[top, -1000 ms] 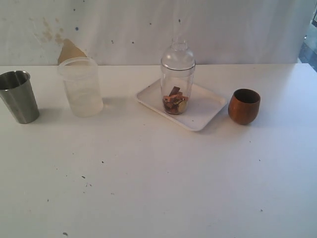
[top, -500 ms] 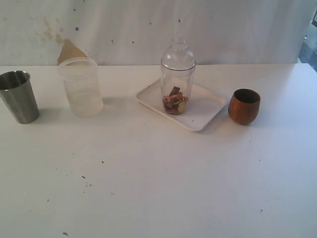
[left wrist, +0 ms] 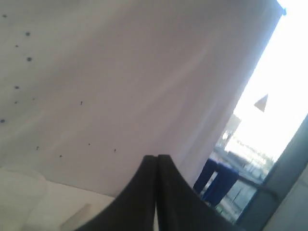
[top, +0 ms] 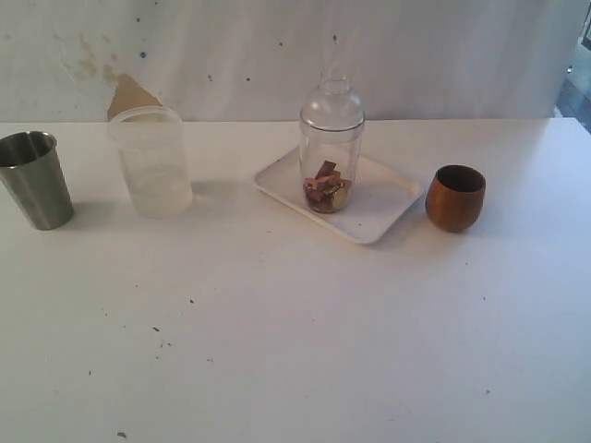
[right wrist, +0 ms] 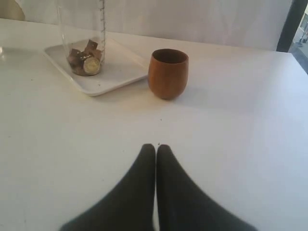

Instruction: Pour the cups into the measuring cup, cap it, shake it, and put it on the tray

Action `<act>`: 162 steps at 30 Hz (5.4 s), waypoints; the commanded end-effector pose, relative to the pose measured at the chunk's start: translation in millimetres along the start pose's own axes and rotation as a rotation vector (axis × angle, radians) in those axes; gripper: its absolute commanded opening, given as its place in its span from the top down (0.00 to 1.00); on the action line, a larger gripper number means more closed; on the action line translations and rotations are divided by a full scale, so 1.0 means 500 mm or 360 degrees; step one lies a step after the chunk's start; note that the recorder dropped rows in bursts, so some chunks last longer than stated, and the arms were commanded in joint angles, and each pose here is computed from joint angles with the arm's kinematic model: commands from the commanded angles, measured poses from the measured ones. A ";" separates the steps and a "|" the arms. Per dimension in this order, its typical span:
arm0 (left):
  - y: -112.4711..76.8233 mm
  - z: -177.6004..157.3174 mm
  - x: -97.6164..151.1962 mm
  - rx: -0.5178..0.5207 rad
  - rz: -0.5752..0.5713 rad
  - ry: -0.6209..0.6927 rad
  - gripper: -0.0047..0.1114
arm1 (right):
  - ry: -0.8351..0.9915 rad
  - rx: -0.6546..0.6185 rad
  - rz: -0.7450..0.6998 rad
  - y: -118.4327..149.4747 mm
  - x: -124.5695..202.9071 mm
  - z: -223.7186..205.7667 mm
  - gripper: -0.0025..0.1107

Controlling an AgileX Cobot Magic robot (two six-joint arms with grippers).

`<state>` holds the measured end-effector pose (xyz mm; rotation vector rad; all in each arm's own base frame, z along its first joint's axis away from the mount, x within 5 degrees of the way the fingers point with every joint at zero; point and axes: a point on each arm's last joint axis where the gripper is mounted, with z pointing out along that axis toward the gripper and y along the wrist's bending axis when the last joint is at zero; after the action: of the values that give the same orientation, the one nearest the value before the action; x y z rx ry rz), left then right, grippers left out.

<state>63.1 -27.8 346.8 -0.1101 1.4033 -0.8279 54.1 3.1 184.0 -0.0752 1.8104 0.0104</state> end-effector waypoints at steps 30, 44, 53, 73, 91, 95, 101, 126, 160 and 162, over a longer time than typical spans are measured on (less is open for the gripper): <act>0.082 -0.098 0.065 -0.0499 -0.0200 -0.0595 0.95 | -0.0024 0.0000 -0.0009 0.000 -0.002 -0.001 0.97; 0.204 -0.105 0.218 -0.0972 -0.0193 -0.0036 0.95 | -0.0024 0.0000 -0.0009 0.000 -0.002 -0.001 0.97; 0.204 -0.105 0.218 -0.0974 -0.0182 -0.0030 0.95 | -0.0024 0.0000 -0.0009 0.000 -0.002 -0.001 0.97; 0.203 -0.104 0.219 -0.0904 0.1181 0.0401 0.95 | -0.0024 0.0000 -0.0009 0.000 -0.002 -0.001 0.97; 0.206 -0.106 0.217 -0.0954 0.1181 0.0387 0.95 | -0.0024 0.0000 -0.0009 0.000 -0.002 -0.001 0.97; 0.206 -0.106 0.217 -0.0954 0.1181 0.0387 0.95 | -0.0024 0.0000 -0.0009 0.000 -0.002 -0.001 0.97; 0.206 -0.106 0.217 -0.0954 0.1181 0.0387 0.95 | -0.0024 0.0000 -0.0009 0.000 -0.002 -0.001 0.97; 0.206 -0.106 0.217 -0.0954 0.1181 0.0387 0.95 | -0.0024 0.0000 -0.0009 0.000 -0.002 -0.001 0.97; 0.206 -0.106 0.216 -0.0955 0.1198 0.0392 0.95 | -0.0024 0.0000 -0.0009 0.000 -0.002 -0.001 0.97; 0.206 -0.106 0.216 -0.0955 0.1198 0.0392 0.95 | -0.0024 0.0000 -0.0009 0.000 -0.002 -0.001 0.97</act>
<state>55.2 6.0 194.0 0.0634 1.7156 0.2165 54.1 3.1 184.0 -0.0752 1.8104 0.0104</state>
